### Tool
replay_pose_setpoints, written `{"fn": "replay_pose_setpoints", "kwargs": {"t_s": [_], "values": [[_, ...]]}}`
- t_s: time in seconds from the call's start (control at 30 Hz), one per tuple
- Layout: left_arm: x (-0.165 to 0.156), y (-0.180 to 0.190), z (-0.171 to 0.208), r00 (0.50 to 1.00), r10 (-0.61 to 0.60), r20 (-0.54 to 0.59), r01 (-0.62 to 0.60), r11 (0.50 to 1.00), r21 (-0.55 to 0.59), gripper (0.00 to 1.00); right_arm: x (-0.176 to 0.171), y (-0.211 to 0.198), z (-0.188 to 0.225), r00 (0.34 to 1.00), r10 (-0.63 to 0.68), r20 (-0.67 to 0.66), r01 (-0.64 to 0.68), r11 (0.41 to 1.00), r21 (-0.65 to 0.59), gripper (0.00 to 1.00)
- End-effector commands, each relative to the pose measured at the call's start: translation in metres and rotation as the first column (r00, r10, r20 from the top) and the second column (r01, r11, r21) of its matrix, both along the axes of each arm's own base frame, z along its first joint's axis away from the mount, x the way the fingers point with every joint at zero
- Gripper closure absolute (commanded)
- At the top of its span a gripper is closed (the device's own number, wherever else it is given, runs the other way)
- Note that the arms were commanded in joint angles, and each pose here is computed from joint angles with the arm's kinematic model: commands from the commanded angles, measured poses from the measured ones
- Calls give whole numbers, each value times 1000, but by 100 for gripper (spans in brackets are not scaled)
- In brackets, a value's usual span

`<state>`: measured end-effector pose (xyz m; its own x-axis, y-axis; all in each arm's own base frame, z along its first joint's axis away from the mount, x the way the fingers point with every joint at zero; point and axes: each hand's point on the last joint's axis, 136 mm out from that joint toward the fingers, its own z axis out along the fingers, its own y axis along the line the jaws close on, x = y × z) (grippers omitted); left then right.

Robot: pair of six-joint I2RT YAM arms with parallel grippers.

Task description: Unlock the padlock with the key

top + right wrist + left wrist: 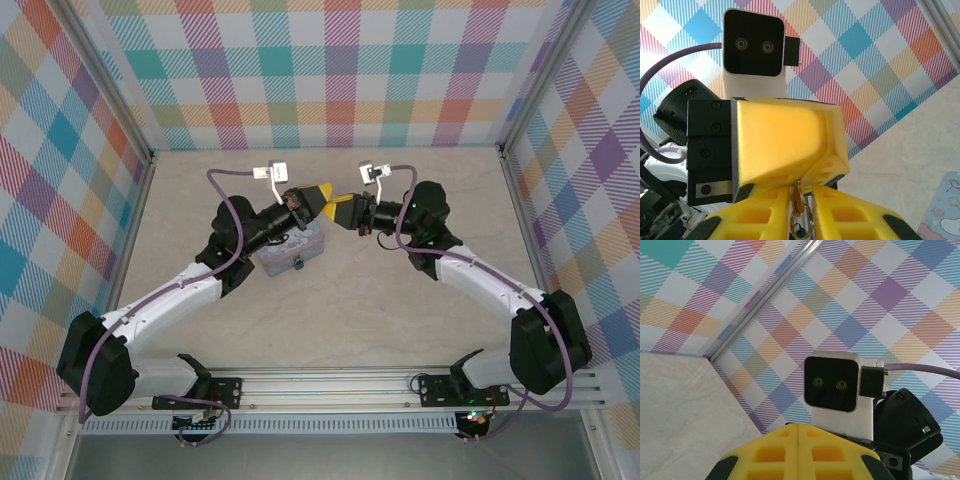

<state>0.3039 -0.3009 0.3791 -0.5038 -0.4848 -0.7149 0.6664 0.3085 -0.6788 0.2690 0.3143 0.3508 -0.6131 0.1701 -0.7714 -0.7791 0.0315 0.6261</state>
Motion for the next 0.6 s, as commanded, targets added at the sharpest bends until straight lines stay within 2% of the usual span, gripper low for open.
{"fn": "replay_pose_setpoints", "kwargs": {"t_s": [0.0, 0.27, 0.4, 0.43, 0.47, 0.57], "values": [[-10, -2, 26, 998, -26, 65, 30, 998, -48, 100, -3, 2, 15, 999, 10, 47, -12, 1000, 26, 86], [-6, 2, 23, 999, 6, 52, -4, 999, -46, 100, -5, 0, 7, 1000, 0, 29, 0, 1000, 9, 99], [-5, 4, 25, 999, 16, 52, -14, 999, -47, 100, -7, -4, 1, 1000, -15, 25, 16, 1000, -15, 100], [-4, 5, 25, 999, 21, 50, -19, 999, -42, 94, -8, -4, 0, 1000, -18, 24, 18, 1000, -22, 100], [-4, 7, 25, 998, 30, 52, -28, 999, -37, 83, -9, -5, -4, 999, -24, 22, 24, 999, -39, 100], [-7, 17, 33, 996, 49, 76, -48, 999, -16, 65, -13, -9, -15, 999, -37, 20, 38, 995, -90, 100]]}}
